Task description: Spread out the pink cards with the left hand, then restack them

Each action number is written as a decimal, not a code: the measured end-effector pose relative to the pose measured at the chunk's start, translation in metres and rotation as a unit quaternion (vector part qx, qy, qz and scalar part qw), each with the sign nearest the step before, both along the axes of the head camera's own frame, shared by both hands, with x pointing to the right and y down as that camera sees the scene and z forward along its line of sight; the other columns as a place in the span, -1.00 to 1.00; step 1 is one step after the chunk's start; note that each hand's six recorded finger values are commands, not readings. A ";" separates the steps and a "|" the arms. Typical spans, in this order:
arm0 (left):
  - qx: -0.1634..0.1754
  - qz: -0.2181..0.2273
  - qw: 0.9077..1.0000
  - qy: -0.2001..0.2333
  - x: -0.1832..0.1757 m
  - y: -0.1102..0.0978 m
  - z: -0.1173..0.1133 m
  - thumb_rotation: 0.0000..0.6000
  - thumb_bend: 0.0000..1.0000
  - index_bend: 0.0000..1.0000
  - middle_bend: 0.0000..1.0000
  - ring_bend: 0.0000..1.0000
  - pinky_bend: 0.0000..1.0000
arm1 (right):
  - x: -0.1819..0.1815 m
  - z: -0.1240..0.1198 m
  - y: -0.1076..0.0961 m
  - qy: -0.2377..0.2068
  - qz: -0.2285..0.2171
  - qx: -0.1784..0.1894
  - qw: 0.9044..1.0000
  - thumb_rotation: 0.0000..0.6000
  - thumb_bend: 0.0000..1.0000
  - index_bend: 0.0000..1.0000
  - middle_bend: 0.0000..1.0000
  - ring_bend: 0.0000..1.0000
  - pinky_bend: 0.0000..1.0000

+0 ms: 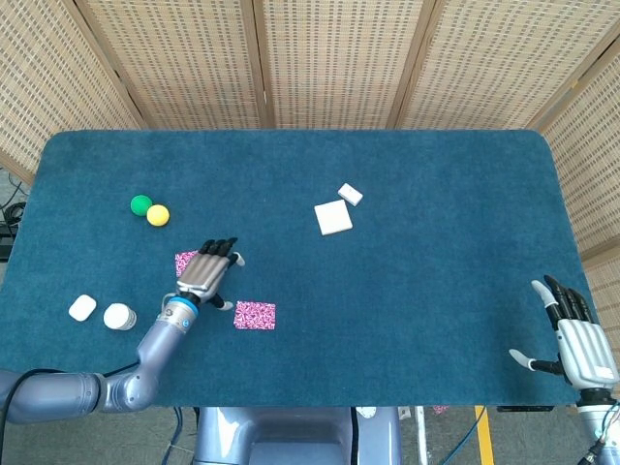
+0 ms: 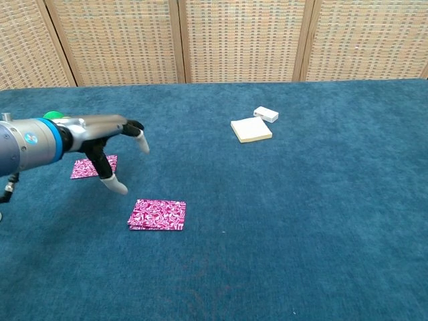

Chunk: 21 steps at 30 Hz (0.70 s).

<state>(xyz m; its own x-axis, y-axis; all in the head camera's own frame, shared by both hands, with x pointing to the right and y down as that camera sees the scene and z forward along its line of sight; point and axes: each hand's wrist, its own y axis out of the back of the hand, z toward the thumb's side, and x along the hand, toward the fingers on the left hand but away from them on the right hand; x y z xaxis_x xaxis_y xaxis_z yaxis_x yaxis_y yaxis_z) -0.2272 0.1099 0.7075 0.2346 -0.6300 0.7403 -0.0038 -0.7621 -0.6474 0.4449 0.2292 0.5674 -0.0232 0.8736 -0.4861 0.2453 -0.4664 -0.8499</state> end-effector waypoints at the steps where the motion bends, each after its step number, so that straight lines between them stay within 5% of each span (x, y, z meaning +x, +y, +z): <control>1: 0.004 -0.006 1.000 -0.005 -0.005 -0.003 0.001 1.00 -0.85 -0.49 -1.00 -1.00 -1.00 | 0.000 0.000 0.000 0.000 0.000 0.000 1.000 1.00 -1.00 -1.00 -1.00 -1.00 -1.00; 12: 0.018 -0.069 0.996 -0.056 -0.068 -0.027 0.026 1.00 -0.80 -0.49 -1.00 -1.00 -1.00 | -0.001 0.001 0.000 0.002 -0.001 -0.002 1.000 1.00 -1.00 -1.00 -1.00 -1.00 -1.00; 21: 0.014 -0.092 0.993 -0.066 -0.081 -0.027 0.042 1.00 -0.80 -0.49 -1.00 -1.00 -1.00 | 0.000 0.000 0.000 0.001 0.000 -0.001 1.000 1.00 -1.00 -1.00 -1.00 -1.00 -1.00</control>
